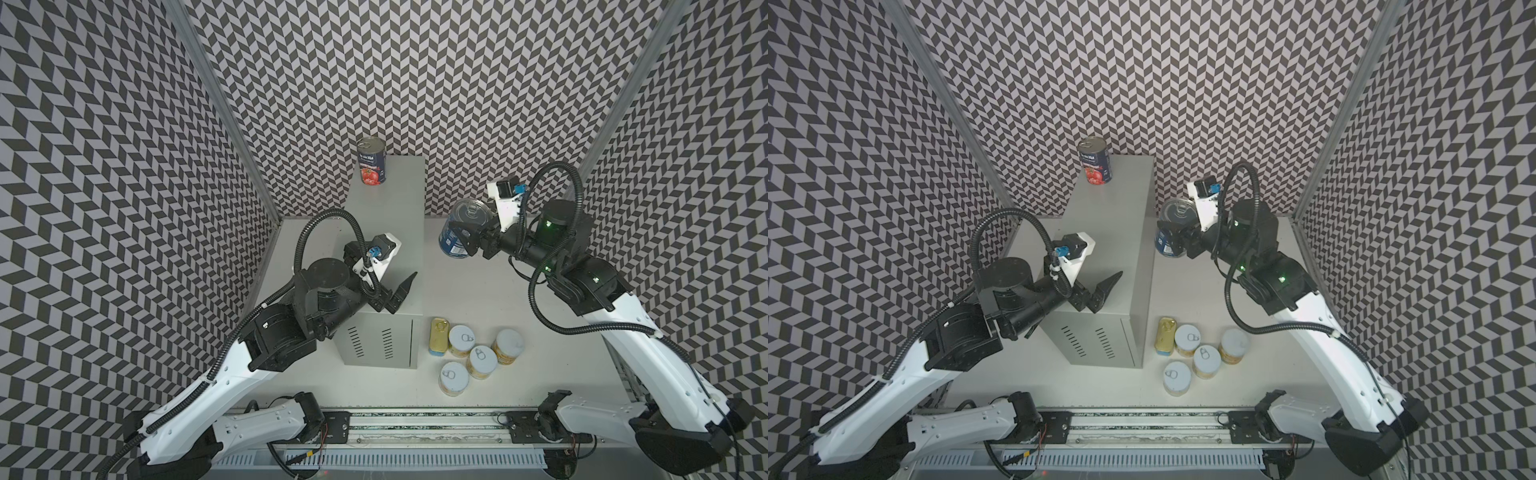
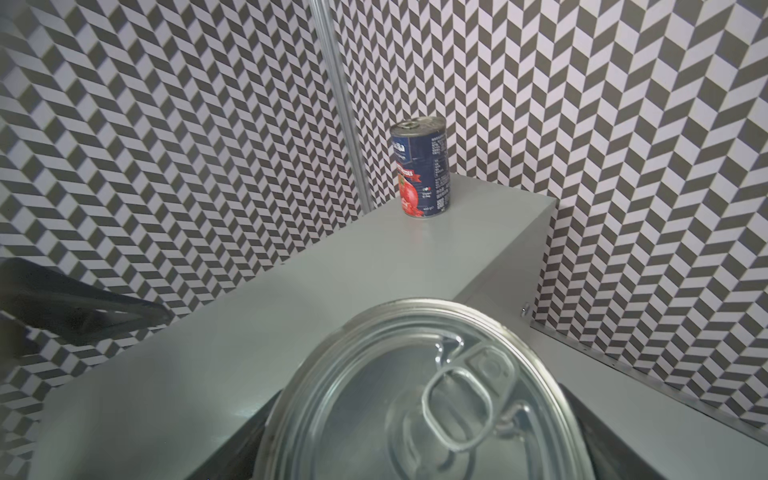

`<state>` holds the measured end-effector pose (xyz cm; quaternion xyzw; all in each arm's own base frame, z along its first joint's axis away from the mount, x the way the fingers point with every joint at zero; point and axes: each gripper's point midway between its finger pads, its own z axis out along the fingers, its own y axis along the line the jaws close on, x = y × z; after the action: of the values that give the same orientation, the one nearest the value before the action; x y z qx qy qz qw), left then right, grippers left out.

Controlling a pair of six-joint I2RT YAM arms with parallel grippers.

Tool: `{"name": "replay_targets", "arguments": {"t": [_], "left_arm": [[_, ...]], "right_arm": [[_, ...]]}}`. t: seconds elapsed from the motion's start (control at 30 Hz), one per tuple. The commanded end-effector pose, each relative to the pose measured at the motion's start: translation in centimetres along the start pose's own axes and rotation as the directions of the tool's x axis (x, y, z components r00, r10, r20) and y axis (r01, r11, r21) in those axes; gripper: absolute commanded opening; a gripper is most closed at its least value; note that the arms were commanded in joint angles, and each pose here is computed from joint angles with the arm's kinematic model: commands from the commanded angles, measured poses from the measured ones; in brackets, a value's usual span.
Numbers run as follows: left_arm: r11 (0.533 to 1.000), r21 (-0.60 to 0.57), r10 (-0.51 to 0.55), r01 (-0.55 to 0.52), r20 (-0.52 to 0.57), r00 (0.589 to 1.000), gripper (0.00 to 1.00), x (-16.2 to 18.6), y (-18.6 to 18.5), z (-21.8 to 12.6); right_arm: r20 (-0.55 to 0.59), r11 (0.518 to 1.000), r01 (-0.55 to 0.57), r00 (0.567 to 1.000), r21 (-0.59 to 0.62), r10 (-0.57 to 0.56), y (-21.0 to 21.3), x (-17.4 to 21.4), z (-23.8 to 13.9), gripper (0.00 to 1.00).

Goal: Place and organize the canned foods onto the counter
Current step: 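Carry the blue-labelled can with the right gripper over the cabinet top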

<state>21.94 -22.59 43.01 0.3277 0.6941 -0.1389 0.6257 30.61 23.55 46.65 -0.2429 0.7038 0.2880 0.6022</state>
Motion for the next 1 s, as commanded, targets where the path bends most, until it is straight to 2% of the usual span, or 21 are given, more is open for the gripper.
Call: {"name": "replay_targets", "arguments": {"t": [0.0,0.23,0.5,0.73,0.97], "left_arm": [[0.999,-0.034,-0.003,0.005,0.063,0.998,1.0,-1.2,0.8,-0.5],[0.996,-0.09,-0.001,0.008,0.083,0.997,1.0,-0.8,2.1,-1.3],[0.997,-0.073,-0.007,0.016,0.121,0.993,1.0,-0.9,2.1,-2.2],[0.998,-0.066,-0.013,0.022,0.143,0.99,1.0,-0.6,2.2,-2.5],[0.997,-0.066,-0.022,0.033,0.16,0.987,1.0,-0.5,2.4,-2.7]], "right_arm": [[0.284,0.99,0.077,0.958,-0.12,-0.04,3.1,-8.7,-2.4,0.62],[0.279,0.977,0.073,0.96,-0.201,-0.014,3.9,-9.3,-0.1,0.62],[0.262,0.963,0.06,0.965,-0.263,0.012,4.2,-9.2,3.3,0.61],[0.238,0.96,0.05,0.971,-0.275,0.017,4.2,-8.9,6.1,0.61],[0.218,0.971,0.061,0.976,-0.23,-0.01,3.9,-8.4,9.5,0.66]]}}
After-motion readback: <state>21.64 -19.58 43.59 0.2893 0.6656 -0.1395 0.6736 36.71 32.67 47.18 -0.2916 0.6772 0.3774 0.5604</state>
